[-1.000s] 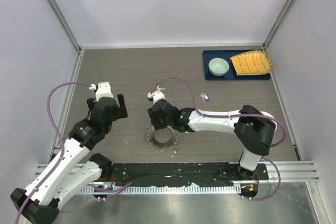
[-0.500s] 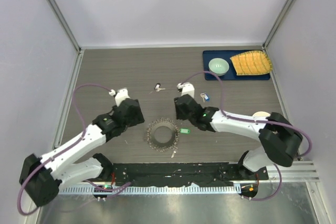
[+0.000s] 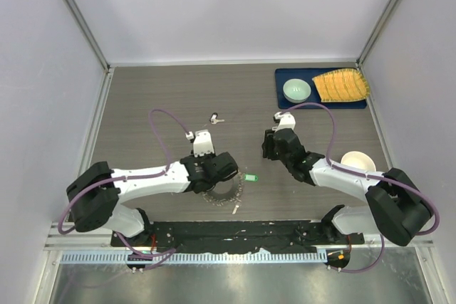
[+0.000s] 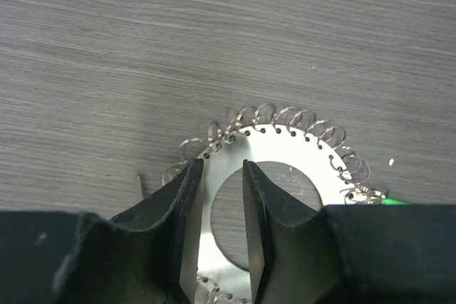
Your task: Put the keys on the keyring
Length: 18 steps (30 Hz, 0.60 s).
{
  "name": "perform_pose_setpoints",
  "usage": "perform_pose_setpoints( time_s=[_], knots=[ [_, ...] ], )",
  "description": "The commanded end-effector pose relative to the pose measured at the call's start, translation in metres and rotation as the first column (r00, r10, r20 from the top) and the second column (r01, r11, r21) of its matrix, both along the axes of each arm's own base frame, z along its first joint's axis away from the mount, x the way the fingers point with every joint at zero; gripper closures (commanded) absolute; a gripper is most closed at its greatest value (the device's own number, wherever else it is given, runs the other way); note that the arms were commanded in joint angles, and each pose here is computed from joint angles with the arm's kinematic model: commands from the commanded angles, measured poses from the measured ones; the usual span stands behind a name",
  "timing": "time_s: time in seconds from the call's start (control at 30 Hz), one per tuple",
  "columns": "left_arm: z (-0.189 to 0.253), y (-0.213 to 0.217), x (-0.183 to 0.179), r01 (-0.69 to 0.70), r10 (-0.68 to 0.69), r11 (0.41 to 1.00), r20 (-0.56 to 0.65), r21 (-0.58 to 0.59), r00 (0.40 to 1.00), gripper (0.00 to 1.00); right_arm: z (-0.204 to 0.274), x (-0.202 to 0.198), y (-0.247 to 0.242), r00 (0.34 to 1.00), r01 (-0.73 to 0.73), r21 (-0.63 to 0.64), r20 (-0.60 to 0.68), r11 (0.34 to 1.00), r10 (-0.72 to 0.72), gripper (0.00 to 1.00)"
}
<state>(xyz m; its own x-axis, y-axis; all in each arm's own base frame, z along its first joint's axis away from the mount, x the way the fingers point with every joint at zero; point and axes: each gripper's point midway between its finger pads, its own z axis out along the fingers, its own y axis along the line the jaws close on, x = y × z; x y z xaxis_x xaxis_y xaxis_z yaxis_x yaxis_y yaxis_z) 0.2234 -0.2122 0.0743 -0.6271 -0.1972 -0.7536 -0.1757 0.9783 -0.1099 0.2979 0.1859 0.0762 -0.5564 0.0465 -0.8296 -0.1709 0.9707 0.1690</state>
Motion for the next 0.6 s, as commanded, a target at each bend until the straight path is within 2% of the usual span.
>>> perform_pose_setpoints(
  time_s=[0.0,0.57],
  knots=[
    [0.015,-0.005,0.019,-0.109,0.113,0.993,0.115,-0.039,0.987,0.69,0.019,0.011,0.009,0.996,-0.040,0.075,0.083,0.996,0.034,0.53],
    [-0.021,-0.005,0.018,-0.149,0.149,0.989,0.085,-0.008,0.985,0.69,0.012,0.009,0.005,0.996,-0.054,0.100,0.082,0.994,0.046,0.53]
  ],
)
